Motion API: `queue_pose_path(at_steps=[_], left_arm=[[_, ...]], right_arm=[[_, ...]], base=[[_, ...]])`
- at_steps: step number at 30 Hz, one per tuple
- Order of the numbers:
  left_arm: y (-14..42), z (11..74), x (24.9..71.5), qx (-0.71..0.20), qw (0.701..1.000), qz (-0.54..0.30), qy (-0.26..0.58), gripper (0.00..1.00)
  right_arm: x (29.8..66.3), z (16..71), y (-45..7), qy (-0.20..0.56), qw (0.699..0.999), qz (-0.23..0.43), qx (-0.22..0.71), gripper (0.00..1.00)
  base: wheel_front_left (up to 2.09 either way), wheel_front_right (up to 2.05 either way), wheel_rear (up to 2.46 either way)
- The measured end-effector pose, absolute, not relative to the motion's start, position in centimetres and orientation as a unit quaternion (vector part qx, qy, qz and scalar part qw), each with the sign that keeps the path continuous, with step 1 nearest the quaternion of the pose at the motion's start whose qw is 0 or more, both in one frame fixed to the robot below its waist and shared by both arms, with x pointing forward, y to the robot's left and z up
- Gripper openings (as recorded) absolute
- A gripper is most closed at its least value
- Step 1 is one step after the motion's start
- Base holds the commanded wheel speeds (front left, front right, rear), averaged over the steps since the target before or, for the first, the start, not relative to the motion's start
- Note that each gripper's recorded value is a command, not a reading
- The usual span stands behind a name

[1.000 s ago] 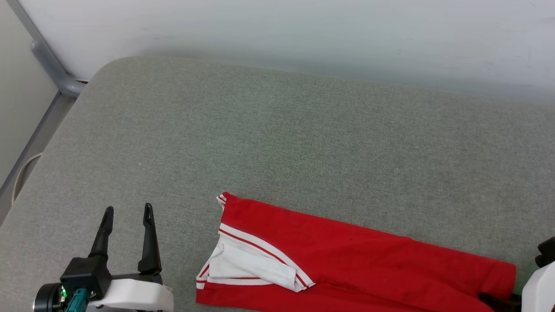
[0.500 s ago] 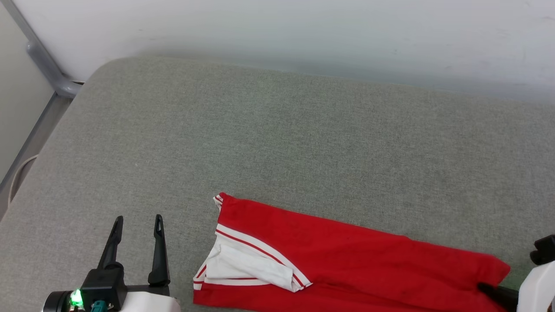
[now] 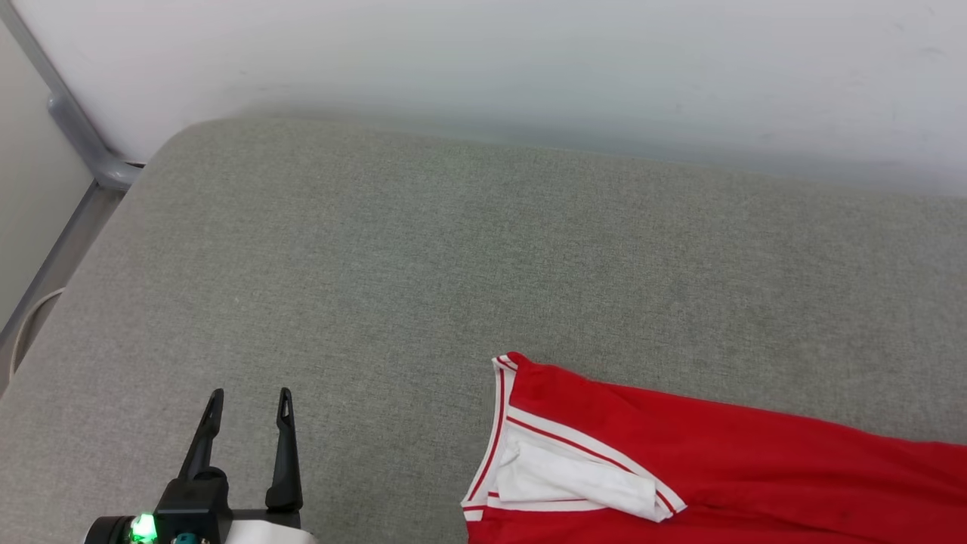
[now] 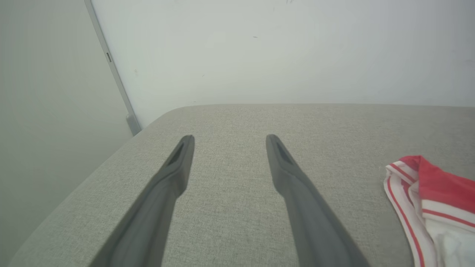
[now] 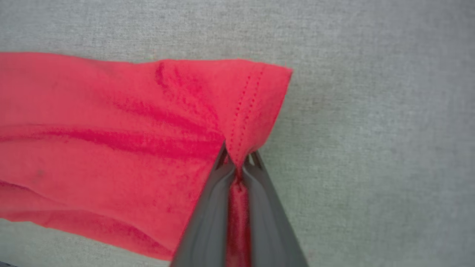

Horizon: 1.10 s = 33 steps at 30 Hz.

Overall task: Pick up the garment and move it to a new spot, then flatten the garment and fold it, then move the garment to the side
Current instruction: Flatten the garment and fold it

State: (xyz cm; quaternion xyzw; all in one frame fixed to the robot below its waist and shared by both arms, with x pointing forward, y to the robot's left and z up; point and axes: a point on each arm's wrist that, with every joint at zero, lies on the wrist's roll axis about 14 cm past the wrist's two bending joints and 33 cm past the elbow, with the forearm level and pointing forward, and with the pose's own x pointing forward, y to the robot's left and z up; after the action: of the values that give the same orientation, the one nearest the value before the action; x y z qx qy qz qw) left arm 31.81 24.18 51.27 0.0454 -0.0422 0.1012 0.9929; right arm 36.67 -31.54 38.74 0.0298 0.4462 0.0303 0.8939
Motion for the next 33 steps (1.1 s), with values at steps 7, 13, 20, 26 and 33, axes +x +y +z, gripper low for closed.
queue_pose_path(at_steps=[7,13,20,26,33], left_arm=[[23.9,51.0,31.4,0.045,0.994,0.095,-0.04,1.0],[23.5,50.9,31.3,0.043,0.994,0.088,-0.039,1.0],[23.2,50.5,31.2,0.043,0.995,0.082,-0.033,1.0],[23.2,50.4,31.3,0.044,0.995,0.082,-0.031,1.0],[23.3,50.4,31.7,0.044,0.995,0.083,-0.03,1.0]], right_arm=[[36.5,39.6,-30.2,0.424,0.902,0.037,0.072,0.0],[36.7,42.1,-25.7,0.384,0.912,0.104,0.102,0.0],[36.4,44.3,-18.6,0.364,0.904,0.211,0.076,0.0],[36.5,45.9,-12.1,0.346,0.887,0.303,0.035,0.0],[36.3,46.7,-5.1,0.332,0.855,0.397,-0.009,0.0]], base=[[0.0,0.0,0.0],[0.0,0.0,0.0],[0.0,0.0,0.0],[0.0,0.0,0.0],[0.0,0.0,0.0]])
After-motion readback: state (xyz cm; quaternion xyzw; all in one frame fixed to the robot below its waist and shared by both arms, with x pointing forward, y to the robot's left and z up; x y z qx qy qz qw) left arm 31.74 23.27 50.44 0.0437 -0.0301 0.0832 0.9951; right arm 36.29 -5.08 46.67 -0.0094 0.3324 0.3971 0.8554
